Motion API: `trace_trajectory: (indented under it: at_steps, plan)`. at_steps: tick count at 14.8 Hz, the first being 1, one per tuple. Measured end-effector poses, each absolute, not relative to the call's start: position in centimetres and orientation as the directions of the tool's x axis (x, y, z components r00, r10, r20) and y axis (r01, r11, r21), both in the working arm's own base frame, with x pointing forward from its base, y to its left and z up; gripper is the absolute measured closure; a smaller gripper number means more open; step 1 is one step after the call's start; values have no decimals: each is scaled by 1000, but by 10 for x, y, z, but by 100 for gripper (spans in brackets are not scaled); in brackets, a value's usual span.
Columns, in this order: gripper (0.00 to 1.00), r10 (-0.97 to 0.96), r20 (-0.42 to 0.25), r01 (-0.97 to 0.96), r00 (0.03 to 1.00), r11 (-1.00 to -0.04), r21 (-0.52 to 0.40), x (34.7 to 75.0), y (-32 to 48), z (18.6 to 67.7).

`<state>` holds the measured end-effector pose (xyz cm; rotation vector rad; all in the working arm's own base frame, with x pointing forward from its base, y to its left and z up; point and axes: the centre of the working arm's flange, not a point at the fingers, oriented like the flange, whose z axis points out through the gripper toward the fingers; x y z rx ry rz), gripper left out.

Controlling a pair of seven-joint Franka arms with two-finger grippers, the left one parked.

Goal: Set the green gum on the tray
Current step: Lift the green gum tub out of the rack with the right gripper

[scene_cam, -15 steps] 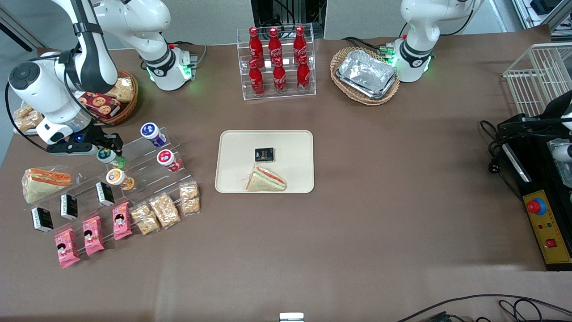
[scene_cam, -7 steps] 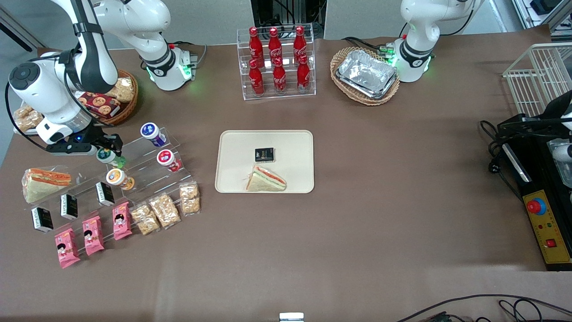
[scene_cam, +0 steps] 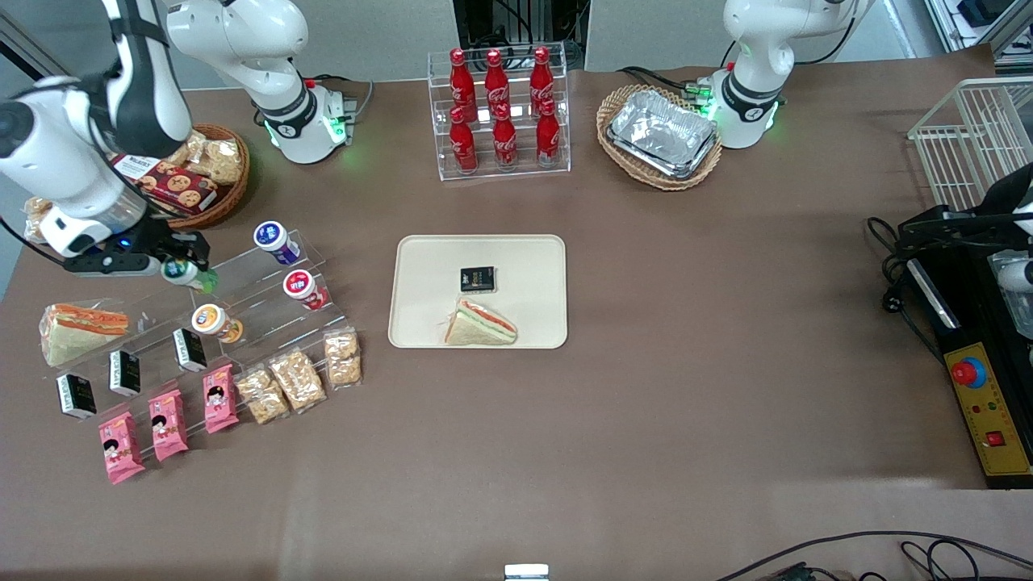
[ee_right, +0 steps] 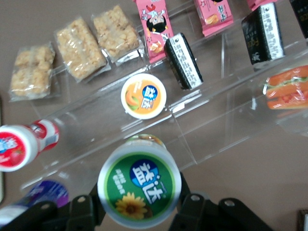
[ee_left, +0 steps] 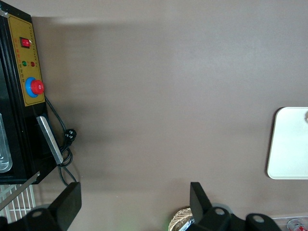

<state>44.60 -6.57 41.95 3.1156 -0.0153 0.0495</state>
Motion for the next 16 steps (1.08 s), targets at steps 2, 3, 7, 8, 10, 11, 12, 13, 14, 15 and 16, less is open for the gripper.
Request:
trace_trajectory:
  at_steps: [2,3,7,8,10,11,12,13,14,15,16]
  plan:
    - [43,-8,-10,-7,1000,-1000,26,449,-64,451]
    - [43,-10,-31,-9,999,-1000,25,450,-65,467]
    - [43,-11,-106,-9,994,-1000,22,449,-63,526]
    - [43,0,-119,2,993,-1000,19,448,-56,540]
    - [43,16,-122,16,992,-1000,4,448,-29,566]
    - [43,0,-121,1,993,-1000,5,448,-13,575]
    - [43,-25,-117,-23,993,-1000,13,448,4,579]
    - [43,-53,-115,-51,992,-999,19,448,23,581]
    - [43,-87,-116,-86,989,-996,17,447,44,581]
    - [43,-122,-122,-122,985,-992,7,445,65,579]
    - [43,-154,-131,-156,979,-988,0,443,86,577]
